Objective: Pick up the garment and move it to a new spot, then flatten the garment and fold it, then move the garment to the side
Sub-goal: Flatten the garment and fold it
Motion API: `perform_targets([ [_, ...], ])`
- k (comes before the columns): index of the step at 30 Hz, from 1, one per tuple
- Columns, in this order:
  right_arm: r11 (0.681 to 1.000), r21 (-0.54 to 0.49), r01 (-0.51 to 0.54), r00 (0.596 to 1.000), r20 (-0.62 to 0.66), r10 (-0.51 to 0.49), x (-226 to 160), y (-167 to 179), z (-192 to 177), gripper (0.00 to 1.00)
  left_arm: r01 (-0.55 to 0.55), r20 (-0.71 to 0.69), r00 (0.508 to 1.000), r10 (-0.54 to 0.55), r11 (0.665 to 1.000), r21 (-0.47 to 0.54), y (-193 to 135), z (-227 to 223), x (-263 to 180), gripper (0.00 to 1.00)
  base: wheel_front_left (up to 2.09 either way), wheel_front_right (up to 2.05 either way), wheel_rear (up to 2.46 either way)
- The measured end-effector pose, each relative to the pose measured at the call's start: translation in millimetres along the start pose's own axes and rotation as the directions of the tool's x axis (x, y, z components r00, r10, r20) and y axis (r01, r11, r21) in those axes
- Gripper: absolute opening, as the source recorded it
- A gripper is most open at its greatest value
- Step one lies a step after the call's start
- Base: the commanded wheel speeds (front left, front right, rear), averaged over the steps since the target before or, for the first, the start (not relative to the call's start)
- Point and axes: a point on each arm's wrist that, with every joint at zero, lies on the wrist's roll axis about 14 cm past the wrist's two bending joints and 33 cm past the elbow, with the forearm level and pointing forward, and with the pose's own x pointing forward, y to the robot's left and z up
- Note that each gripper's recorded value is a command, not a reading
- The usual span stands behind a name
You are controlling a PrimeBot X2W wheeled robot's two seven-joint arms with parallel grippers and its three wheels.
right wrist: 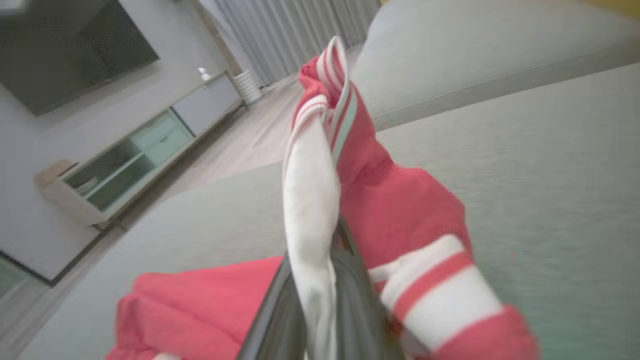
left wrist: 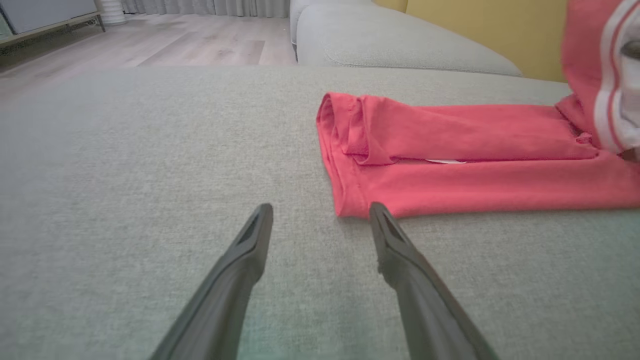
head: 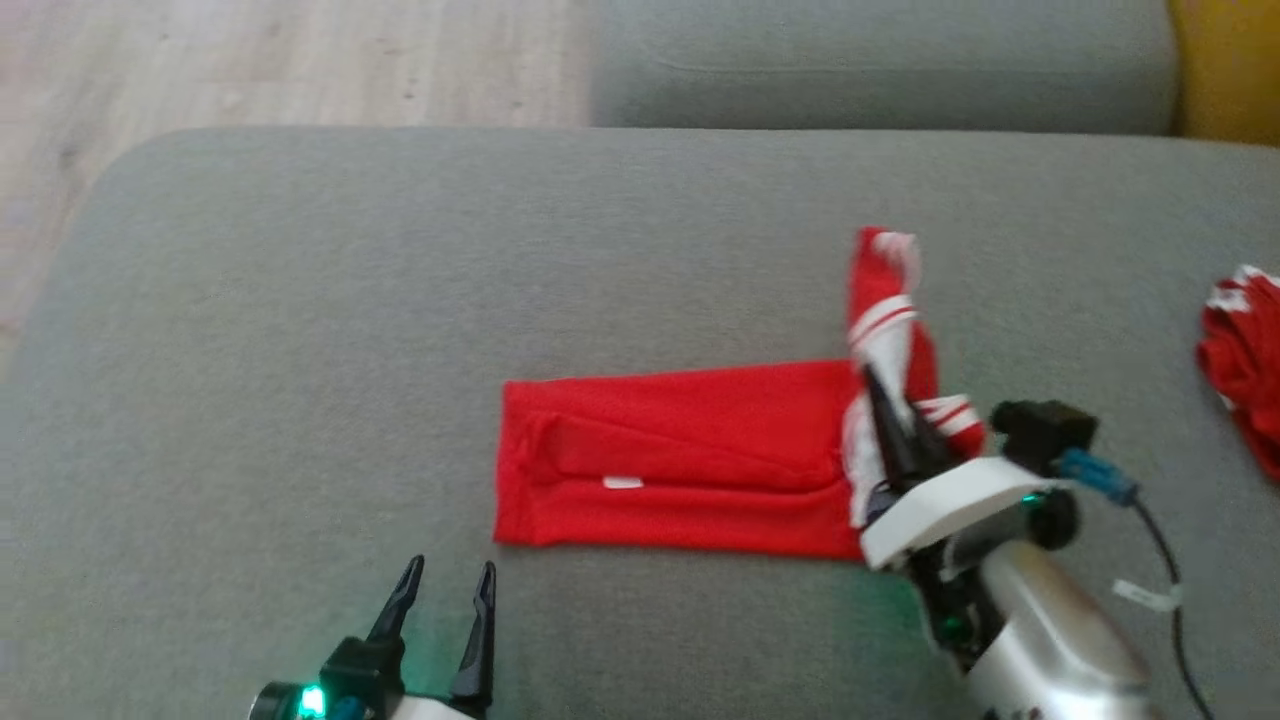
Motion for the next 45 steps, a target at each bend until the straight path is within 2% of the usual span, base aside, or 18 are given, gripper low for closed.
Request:
perform_targets([
  [5,0.978,0.105,-0.179,0.982,-0.034,0.183,9,70,-12,0.00,-0.035,-0.002,0.999,0.034,0.999,-0.002,8,-5,-16,1.00,0.00,0.00,0.00],
  [10,0.940,0.094,-0.328,0.935,-0.113,0.337,15,124,-34,0.00,-0.100,-0.006,0.995,0.100,0.995,-0.019,24,-11,-35,1.00,0.00,0.00,0.00],
  [15,0.904,0.078,-0.419,0.880,-0.211,0.426,23,158,-58,0.00,-0.180,-0.007,0.984,0.180,0.983,-0.041,41,-16,-53,1.00,0.00,0.00,0.00],
  [16,0.899,0.079,-0.430,0.873,-0.219,0.436,26,162,-60,0.35,-0.193,-0.009,0.981,0.192,0.980,-0.044,44,-17,-55,1.00,0.00,0.00,0.00],
  [17,0.893,0.078,-0.443,0.865,-0.226,0.448,27,167,-61,1.00,-0.202,-0.011,0.979,0.202,0.978,-0.048,46,-18,-57,1.00,0.00,0.00,0.00],
  [20,0.883,0.092,-0.460,0.860,-0.200,0.469,31,176,-57,1.00,-0.222,-0.017,0.975,0.221,0.974,-0.049,51,-19,-57,1.00,0.00,0.00,0.00],
  [22,0.886,0.089,-0.455,0.866,-0.186,0.463,32,173,-54,1.00,-0.222,-0.015,0.975,0.221,0.974,-0.050,51,-18,-56,1.00,0.00,0.00,0.00],
  [24,0.903,0.079,-0.423,0.888,-0.161,0.430,34,161,-48,1.00,-0.213,-0.009,0.977,0.213,0.975,-0.055,50,-15,-52,1.00,0.00,0.00,0.00],
  [30,0.973,0.020,-0.230,0.972,-0.051,0.231,39,90,-14,1.00,-0.172,0.033,0.984,0.174,0.984,-0.040,43,1,-34,1.00,0.00,0.00,0.00],
  [34,0.997,-0.028,-0.074,0.995,0.059,0.076,27,34,21,1.00,-0.139,0.060,0.988,0.141,0.990,-0.025,37,13,-21,1.00,0.00,0.00,0.00],
  [37,0.996,-0.072,0.043,0.995,0.096,-0.036,3,-6,26,1.00,-0.119,0.083,0.989,0.119,0.993,-0.007,33,23,-11,1.00,0.00,0.00,0.00],
  [40,0.983,-0.117,0.140,0.987,0.101,-0.128,-24,-38,21,1.00,-0.093,0.102,0.991,0.091,0.996,0.009,26,31,-2,1.00,0.00,0.00,0.00],
  [45,0.959,-0.162,0.231,0.970,0.111,-0.215,-57,-64,16,1.00,-0.077,0.112,0.991,0.074,0.997,0.017,21,36,5,1.00,0.00,0.00,0.00],
])
